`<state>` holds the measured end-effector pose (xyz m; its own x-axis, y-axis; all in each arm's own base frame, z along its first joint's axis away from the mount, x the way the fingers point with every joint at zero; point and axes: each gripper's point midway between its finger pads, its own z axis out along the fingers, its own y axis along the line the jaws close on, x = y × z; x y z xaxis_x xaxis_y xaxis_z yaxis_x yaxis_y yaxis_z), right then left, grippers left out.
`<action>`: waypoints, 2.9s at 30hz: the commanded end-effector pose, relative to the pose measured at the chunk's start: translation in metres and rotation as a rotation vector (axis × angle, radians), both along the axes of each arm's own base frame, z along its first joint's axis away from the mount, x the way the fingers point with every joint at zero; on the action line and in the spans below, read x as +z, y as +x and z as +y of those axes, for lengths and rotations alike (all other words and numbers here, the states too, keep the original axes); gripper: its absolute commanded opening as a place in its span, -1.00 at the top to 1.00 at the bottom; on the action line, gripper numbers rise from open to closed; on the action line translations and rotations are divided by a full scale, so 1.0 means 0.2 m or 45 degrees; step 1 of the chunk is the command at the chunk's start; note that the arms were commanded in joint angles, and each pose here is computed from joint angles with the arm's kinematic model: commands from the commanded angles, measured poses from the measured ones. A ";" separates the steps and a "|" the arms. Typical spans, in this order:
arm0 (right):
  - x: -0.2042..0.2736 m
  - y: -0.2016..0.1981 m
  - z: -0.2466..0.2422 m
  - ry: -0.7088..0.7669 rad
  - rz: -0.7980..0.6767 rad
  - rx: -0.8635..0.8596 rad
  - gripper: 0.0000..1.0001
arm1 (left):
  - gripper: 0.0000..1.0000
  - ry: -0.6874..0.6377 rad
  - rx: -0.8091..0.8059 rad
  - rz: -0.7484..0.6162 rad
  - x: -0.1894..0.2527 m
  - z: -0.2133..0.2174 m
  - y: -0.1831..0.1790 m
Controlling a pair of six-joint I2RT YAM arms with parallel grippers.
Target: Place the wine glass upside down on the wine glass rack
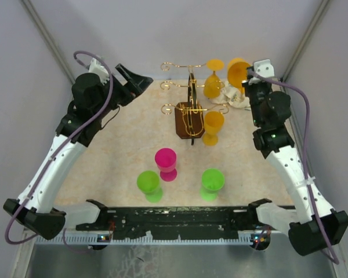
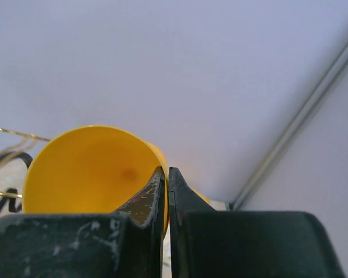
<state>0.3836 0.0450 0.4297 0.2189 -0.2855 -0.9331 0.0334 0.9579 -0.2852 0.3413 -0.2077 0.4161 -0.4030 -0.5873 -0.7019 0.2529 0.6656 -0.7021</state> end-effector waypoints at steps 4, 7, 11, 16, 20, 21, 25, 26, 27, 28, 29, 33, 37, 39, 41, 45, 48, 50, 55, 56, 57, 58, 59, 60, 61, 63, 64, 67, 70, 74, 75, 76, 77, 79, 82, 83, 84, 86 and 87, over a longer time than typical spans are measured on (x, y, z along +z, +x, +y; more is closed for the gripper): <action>0.39 -0.27 0.27 -0.069 -0.473 0.159 1.00 | -0.71 -0.489 -0.169 0.153 0.16 -0.12 -0.06; 0.42 -0.35 0.42 -0.086 -0.574 0.256 1.00 | -0.60 -0.662 -0.218 0.137 0.19 -0.14 -0.08; 0.40 -0.43 0.59 -0.070 -0.656 0.370 1.00 | -0.50 -0.793 -0.145 0.174 0.15 -0.09 -0.09; 0.39 -0.53 0.78 -0.022 -0.747 0.480 1.00 | -0.47 -0.923 -0.051 0.183 0.13 -0.01 -0.10; 0.34 -0.61 0.94 -0.022 -0.779 0.546 1.00 | -0.39 -1.023 -0.009 0.159 0.15 0.03 -0.10; 0.33 -0.63 0.98 -0.024 -0.786 0.558 1.00 | -0.37 -1.036 0.005 0.156 0.15 0.04 -0.10; 0.26 -0.66 1.09 -0.030 -0.792 0.576 1.00 | -0.31 -1.096 0.022 0.158 0.14 0.06 -0.10; 0.26 -0.66 1.10 -0.029 -0.806 0.565 1.00 | -0.29 -1.101 0.023 0.165 0.13 0.06 -0.09; 0.26 -0.67 1.12 -0.034 -0.815 0.555 1.00 | -0.28 -1.101 0.027 0.168 0.13 0.07 -0.09; 0.25 -0.67 1.14 -0.038 -0.820 0.547 1.00 | -0.26 -1.096 0.030 0.178 0.12 0.06 -0.09; 0.24 -0.68 1.16 -0.051 -0.819 0.545 1.00 | -0.25 -1.092 0.036 0.186 0.11 0.07 -0.09; 0.22 -0.70 1.24 -0.062 -0.817 0.576 1.00 | -0.23 -1.074 0.046 0.202 0.08 0.06 -0.09; 0.21 -0.71 1.26 -0.042 -0.823 0.601 1.00 | -0.20 -1.048 0.048 0.217 0.04 0.05 -0.08; 0.20 -0.72 1.28 -0.043 -0.826 0.620 1.00 | -0.18 -1.033 0.037 0.227 0.03 0.04 -0.08; 0.21 -0.72 1.28 -0.039 -0.833 0.620 1.00 | -0.17 -1.015 0.031 0.241 0.01 0.03 -0.08; 0.21 -0.73 1.31 -0.046 -0.832 0.649 1.00 | -0.14 -0.999 0.003 0.280 -0.04 0.00 -0.08; 0.20 -0.72 1.35 -0.049 -0.824 0.676 1.00 | -0.10 -1.001 -0.022 0.287 -0.04 -0.02 -0.08; 0.19 -0.72 1.37 -0.055 -0.821 0.681 1.00 | -0.07 -1.001 -0.041 0.291 -0.03 -0.03 -0.09; 0.19 -0.72 1.42 -0.046 -0.821 0.728 1.00 | -0.04 -0.998 -0.056 0.295 -0.03 -0.04 -0.09; 0.18 -0.72 1.44 -0.054 -0.812 0.742 1.00 | -0.03 -0.996 -0.057 0.298 -0.04 -0.04 -0.09; 0.18 -0.72 1.45 -0.053 -0.811 0.751 1.00 | -0.01 -0.996 -0.060 0.295 -0.04 -0.04 -0.09; 0.18 -0.73 1.45 -0.053 -0.809 0.754 1.00 | 0.01 -0.997 -0.058 0.294 -0.03 -0.04 -0.09; 0.18 -0.73 1.45 -0.051 -0.812 0.760 1.00 | 0.02 -0.997 -0.060 0.293 -0.03 -0.04 -0.09; 0.18 -0.74 1.45 -0.046 -0.813 0.767 1.00 | 0.02 -0.996 -0.060 0.291 -0.03 -0.04 -0.09; 0.18 -0.74 1.46 -0.045 -0.813 0.778 1.00 | 0.02 -0.994 -0.061 0.287 -0.03 -0.04 -0.09; 0.17 -0.75 1.48 -0.050 -0.809 0.801 1.00 | 0.02 -0.995 -0.063 0.288 -0.03 -0.04 -0.09; 0.17 -0.75 1.48 -0.054 -0.806 0.805 1.00 | 0.02 -0.995 -0.064 0.289 -0.03 -0.04 -0.09; 0.16 -0.75 1.49 -0.054 -0.800 0.812 1.00 | 0.06 -0.996 -0.075 0.288 -0.03 -0.05 -0.09; 0.15 -0.75 1.49 -0.058 -0.791 0.820 1.00 | 0.17 -0.997 -0.077 0.286 -0.03 -0.05 -0.09; 0.13 -0.76 1.50 -0.068 -0.774 0.844 1.00 | 0.33 -0.999 -0.083 0.274 -0.03 -0.05 -0.09; 0.13 -0.76 1.50 -0.070 -0.770 0.847 1.00 | 0.35 -0.996 -0.085 0.267 -0.03 -0.05 -0.09; 0.12 -0.76 1.50 -0.072 -0.764 0.855 1.00 | 0.36 -0.994 -0.082 0.266 -0.03 -0.05 -0.08; 0.11 -0.77 1.50 -0.073 -0.761 0.862 1.00 | 0.36 -0.992 -0.085 0.265 -0.04 -0.05 -0.09; 0.11 -0.77 1.49 -0.071 -0.760 0.863 1.00 | 0.34 -0.993 -0.089 0.262 -0.03 -0.05 -0.09; 0.12 -0.77 1.49 -0.065 -0.765 0.856 1.00 | 0.13 -0.990 -0.097 0.260 -0.03 -0.06 -0.09; 0.12 -0.77 1.48 -0.064 -0.769 0.856 1.00 | 0.08 -0.990 -0.098 0.259 -0.02 -0.06 -0.09; 0.12 -0.77 1.48 -0.066 -0.769 0.858 1.00 | 0.04 -0.989 -0.100 0.260 -0.02 -0.06 -0.09; 0.13 -0.78 1.49 -0.064 -0.770 0.869 1.00 | 0.02 -0.989 -0.103 0.258 -0.02 -0.06 -0.09; 0.13 -0.78 1.49 -0.064 -0.767 0.870 1.00 | 0.02 -0.989 -0.104 0.259 -0.02 -0.06 -0.09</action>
